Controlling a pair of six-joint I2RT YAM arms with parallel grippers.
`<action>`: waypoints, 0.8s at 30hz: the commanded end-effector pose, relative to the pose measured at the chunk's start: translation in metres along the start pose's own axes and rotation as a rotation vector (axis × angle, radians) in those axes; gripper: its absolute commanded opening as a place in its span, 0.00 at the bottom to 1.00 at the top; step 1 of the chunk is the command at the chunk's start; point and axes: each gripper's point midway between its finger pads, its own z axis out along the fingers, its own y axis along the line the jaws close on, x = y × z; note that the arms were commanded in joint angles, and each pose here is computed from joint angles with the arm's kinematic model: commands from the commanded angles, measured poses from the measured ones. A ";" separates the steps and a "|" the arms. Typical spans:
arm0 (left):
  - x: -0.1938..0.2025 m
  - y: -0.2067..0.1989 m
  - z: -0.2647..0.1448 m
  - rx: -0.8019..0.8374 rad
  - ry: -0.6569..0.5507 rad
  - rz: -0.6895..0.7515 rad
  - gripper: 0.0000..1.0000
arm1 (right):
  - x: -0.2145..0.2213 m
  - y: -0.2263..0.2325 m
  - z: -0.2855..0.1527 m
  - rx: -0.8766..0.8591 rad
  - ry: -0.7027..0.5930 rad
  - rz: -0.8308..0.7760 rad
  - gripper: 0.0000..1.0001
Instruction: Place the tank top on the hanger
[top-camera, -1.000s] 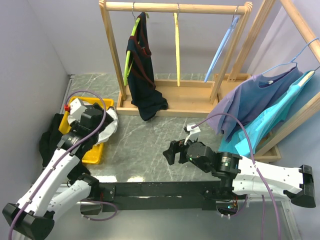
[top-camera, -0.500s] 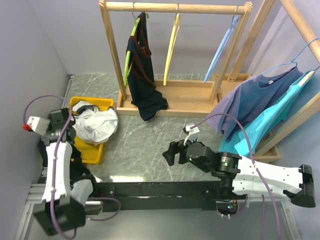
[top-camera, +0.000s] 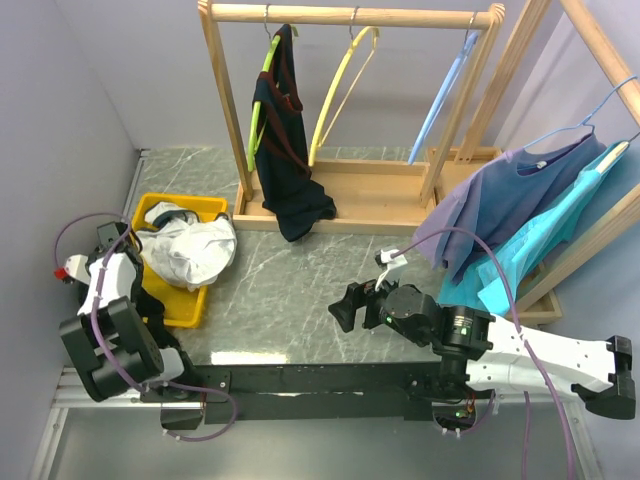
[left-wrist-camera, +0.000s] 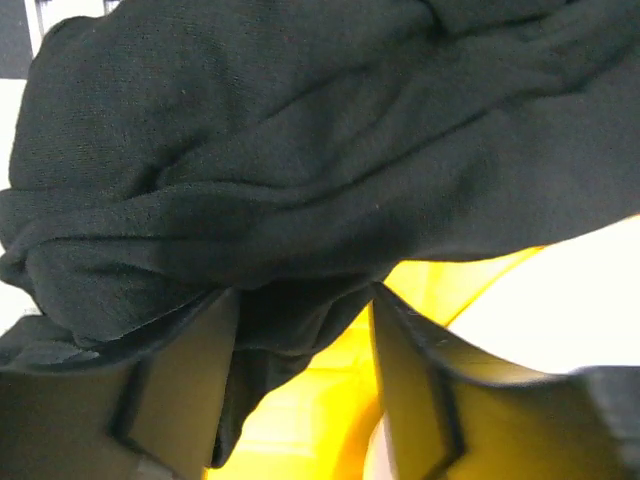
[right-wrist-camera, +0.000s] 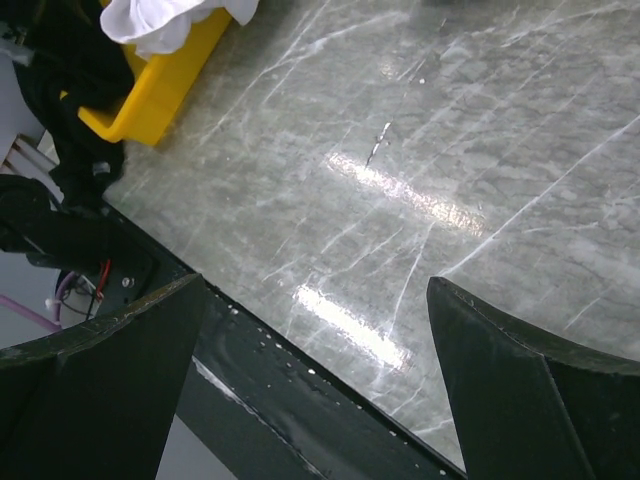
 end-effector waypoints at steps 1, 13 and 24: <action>-0.021 -0.018 -0.019 0.097 -0.039 -0.041 0.50 | -0.001 -0.003 -0.001 0.010 -0.017 0.006 1.00; -0.096 -0.038 -0.111 0.381 -0.230 -0.089 0.01 | -0.010 0.005 0.003 0.008 -0.020 -0.012 1.00; -0.052 -0.015 -0.024 0.089 -0.078 -0.034 0.68 | -0.006 0.001 0.000 0.008 -0.017 -0.009 1.00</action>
